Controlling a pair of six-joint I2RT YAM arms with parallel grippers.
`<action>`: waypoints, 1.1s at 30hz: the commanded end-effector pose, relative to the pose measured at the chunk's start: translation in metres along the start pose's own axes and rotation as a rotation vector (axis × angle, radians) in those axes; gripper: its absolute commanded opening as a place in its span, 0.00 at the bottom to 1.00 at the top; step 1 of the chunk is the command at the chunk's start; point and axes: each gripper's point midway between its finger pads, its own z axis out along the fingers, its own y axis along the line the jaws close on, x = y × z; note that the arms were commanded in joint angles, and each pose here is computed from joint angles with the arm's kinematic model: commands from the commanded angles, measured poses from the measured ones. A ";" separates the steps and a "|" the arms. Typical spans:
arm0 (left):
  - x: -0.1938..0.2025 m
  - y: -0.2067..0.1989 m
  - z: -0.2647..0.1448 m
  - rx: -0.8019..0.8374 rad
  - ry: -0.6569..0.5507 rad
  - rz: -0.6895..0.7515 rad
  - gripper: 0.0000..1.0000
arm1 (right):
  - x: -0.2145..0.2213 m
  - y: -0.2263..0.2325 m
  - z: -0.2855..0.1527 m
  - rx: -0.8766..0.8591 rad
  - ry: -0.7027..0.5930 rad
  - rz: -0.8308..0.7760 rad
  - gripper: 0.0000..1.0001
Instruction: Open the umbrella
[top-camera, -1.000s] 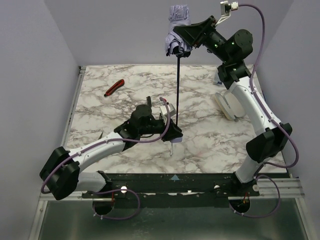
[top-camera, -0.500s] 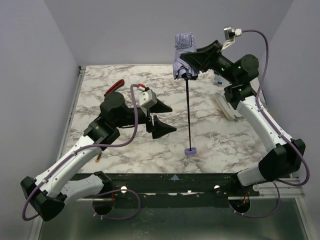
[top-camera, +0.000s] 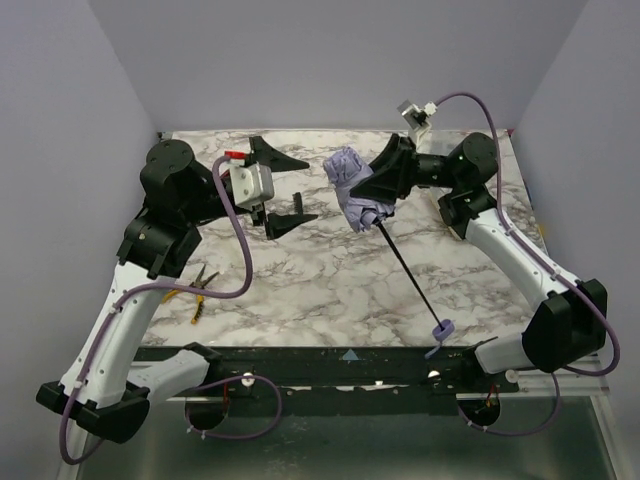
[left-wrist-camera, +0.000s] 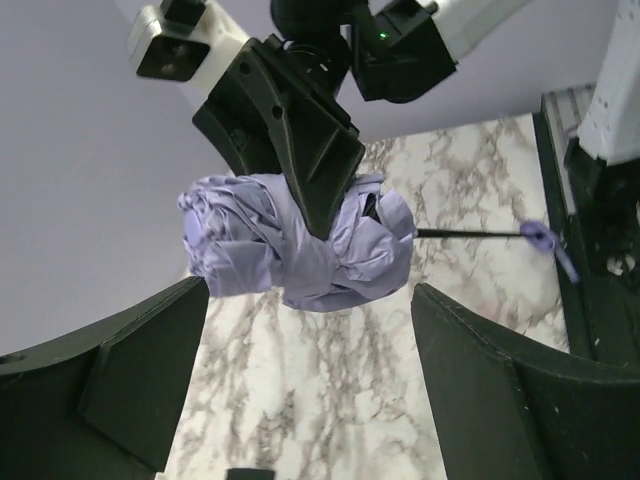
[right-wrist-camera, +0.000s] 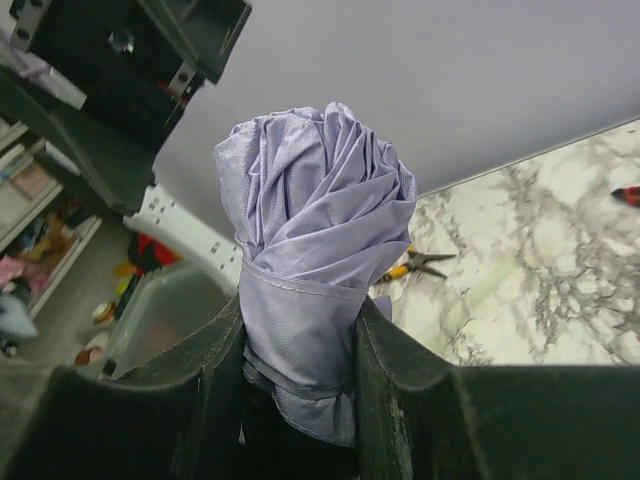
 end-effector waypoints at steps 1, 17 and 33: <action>0.004 -0.020 -0.008 0.143 0.022 0.250 0.86 | 0.019 0.041 -0.005 -0.168 0.142 -0.095 0.00; 0.069 -0.036 0.008 0.307 0.313 0.829 0.92 | 0.071 0.050 0.009 -0.302 0.315 0.085 0.00; 0.107 -0.063 0.011 0.415 0.326 0.877 0.60 | 0.114 0.059 0.034 -0.339 0.394 0.203 0.04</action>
